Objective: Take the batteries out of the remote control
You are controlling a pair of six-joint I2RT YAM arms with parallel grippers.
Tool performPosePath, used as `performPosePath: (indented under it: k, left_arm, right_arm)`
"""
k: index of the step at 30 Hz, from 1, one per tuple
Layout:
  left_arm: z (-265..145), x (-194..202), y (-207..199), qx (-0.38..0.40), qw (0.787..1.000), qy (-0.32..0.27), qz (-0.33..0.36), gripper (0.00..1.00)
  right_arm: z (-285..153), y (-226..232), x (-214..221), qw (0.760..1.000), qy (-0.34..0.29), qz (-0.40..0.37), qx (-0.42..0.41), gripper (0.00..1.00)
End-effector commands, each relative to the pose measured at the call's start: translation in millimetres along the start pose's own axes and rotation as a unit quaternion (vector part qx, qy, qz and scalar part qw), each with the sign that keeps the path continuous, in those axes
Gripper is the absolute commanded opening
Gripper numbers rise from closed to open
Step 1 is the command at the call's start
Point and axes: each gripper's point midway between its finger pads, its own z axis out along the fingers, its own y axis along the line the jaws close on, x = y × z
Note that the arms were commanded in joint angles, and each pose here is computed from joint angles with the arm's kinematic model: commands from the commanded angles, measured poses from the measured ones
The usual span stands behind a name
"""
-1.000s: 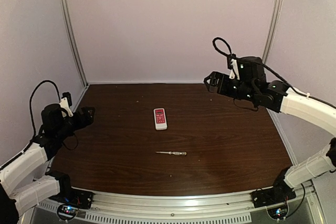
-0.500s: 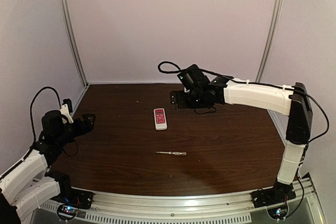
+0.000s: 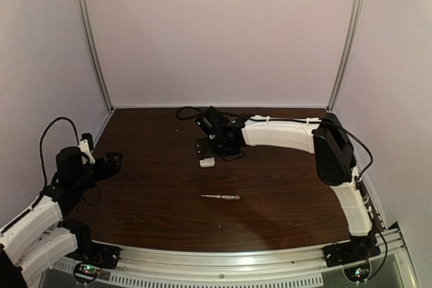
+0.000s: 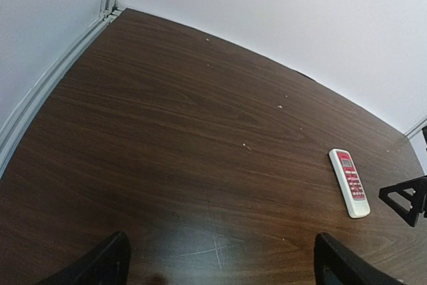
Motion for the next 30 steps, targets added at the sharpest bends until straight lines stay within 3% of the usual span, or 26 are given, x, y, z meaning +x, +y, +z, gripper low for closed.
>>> performPosePath:
  k: [1,15,30]
  left_arm:
    - [-3,-2,6,-0.017,1.0,-0.013,0.005,0.97]
    - [-4,-2,8,-0.021,1.0,-0.019,0.002,0.97]
    - [0,-2,9,-0.024,1.0,-0.016,0.002,0.97]
  right_arm:
    - [10,12,6,1.0,0.007,0.007,-0.004,1.0]
    - [51,25,26,1.0,0.021,-0.005,0.01,0.99]
    - [59,16,46,0.998,0.034,-0.038,0.046,0.82]
